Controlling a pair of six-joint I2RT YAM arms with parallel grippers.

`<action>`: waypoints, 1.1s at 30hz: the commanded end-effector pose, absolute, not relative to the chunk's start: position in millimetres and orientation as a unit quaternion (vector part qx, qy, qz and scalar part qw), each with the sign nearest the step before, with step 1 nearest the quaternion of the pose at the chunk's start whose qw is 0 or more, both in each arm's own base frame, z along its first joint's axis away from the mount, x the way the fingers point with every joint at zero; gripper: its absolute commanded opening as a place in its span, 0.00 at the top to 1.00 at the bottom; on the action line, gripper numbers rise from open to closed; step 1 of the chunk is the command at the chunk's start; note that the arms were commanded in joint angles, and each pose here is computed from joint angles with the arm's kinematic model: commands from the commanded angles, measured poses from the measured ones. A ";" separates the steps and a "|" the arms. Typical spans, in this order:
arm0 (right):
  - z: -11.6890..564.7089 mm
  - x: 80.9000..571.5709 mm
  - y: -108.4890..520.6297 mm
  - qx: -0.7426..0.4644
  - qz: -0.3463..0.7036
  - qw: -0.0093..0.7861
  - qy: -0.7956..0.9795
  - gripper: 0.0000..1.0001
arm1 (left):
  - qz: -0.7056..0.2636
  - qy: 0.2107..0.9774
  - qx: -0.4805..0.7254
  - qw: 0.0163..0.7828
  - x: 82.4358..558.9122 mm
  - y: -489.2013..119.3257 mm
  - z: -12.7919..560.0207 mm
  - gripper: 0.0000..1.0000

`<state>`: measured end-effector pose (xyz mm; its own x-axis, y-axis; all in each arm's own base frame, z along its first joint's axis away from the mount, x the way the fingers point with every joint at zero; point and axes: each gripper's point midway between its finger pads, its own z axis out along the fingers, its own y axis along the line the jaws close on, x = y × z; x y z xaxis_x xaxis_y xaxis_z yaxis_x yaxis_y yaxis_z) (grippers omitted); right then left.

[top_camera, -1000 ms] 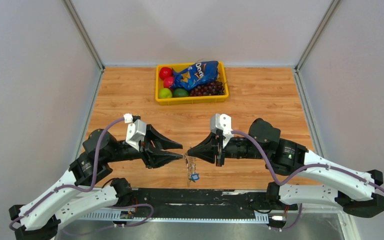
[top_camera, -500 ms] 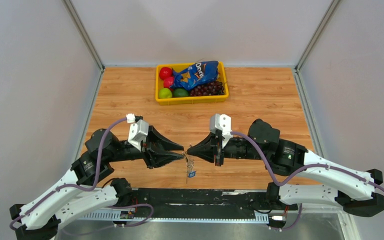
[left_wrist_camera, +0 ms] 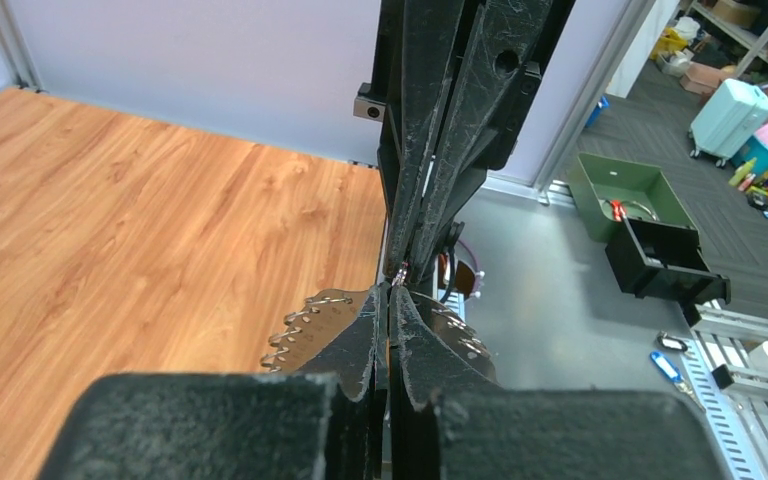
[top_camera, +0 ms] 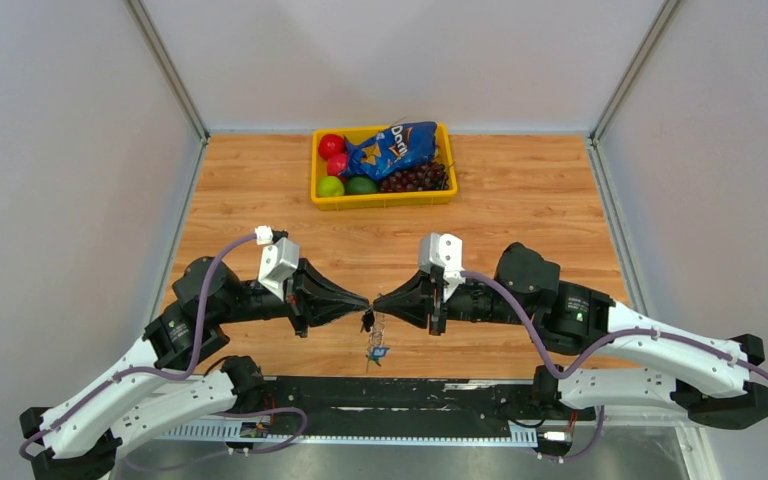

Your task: Put the keys on the keyring

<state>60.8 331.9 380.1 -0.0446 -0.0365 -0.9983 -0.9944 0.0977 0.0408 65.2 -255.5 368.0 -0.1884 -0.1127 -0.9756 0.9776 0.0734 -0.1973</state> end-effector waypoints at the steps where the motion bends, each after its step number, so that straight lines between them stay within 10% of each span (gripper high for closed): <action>1: 423.9 58.8 328.0 -0.448 0.494 0.571 0.478 1.00 | -0.556 0.531 0.400 0.499 65.0 -257.6 372.5 1.00; 33: 466.8 35.4 318.2 -0.425 0.513 0.667 0.334 1.00 | -0.569 0.512 0.403 0.502 58.2 -255.6 380.5 0.94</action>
<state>46.9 332.4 413.0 0.2059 0.2181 -0.9540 -0.9767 0.1060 -0.1865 57.9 -254.4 386.3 -0.1599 -0.1716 -0.9721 0.9856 0.0279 -0.1670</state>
